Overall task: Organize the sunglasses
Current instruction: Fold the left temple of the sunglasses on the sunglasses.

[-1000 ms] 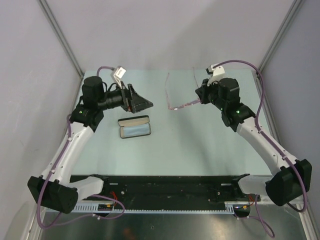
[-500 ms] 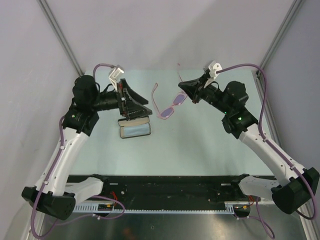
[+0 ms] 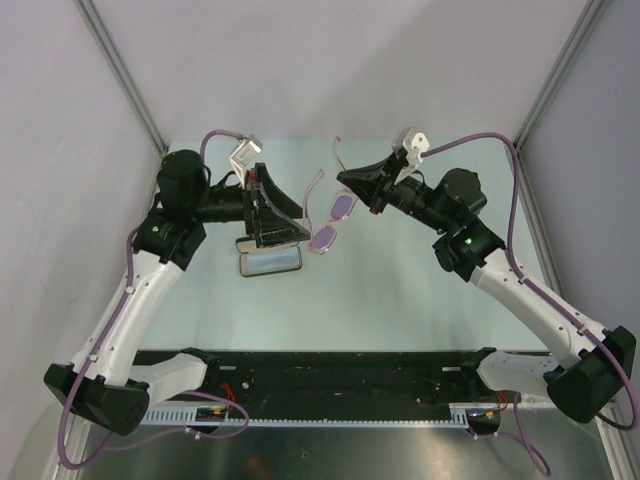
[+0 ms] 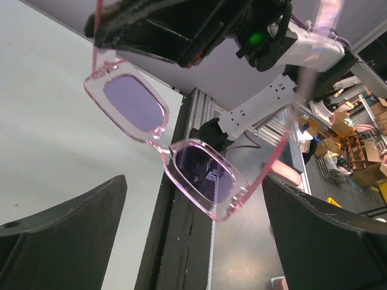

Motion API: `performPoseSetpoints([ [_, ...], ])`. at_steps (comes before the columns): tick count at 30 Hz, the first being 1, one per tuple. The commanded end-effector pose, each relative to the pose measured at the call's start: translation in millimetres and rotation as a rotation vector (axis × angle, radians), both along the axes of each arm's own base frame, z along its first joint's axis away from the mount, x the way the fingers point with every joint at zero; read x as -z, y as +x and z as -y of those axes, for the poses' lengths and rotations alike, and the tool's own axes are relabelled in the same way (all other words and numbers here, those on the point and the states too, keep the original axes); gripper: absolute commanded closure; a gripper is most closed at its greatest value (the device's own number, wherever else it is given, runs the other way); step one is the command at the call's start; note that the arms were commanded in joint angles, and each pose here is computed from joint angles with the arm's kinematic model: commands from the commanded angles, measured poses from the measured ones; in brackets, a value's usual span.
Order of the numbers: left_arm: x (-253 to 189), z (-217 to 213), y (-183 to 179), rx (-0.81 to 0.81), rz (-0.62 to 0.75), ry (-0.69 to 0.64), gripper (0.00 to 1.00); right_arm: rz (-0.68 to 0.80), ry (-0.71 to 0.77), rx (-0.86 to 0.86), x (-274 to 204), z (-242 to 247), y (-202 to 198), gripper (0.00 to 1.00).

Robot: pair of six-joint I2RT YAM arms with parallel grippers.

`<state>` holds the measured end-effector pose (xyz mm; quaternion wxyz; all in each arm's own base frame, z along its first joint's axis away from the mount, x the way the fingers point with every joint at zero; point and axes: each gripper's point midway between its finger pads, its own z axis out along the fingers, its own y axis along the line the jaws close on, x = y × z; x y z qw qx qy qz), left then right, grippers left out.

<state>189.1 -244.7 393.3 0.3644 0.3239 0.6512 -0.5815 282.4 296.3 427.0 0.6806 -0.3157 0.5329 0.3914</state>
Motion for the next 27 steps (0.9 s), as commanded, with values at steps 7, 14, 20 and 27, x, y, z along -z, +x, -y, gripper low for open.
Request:
performPoseSetpoints([
  [7, 16, 13, 6, 0.035, -0.058, 0.017, 0.00, 0.144, 0.065, -0.105, -50, -23, -35, 1.00],
  [14, 18, 12, -10, 0.114, -0.021, 0.011, 0.00, 0.181, 0.083, -0.120, -62, -23, -42, 1.00],
  [20, 18, 8, -27, 0.205, 0.013, -0.004, 0.00, 0.259, 0.080, -0.149, -75, -20, -53, 1.00],
  [27, 7, 4, -58, 0.329, 0.113, -0.038, 0.00, 0.301, -0.007, -0.230, -77, -22, -66, 1.00],
])
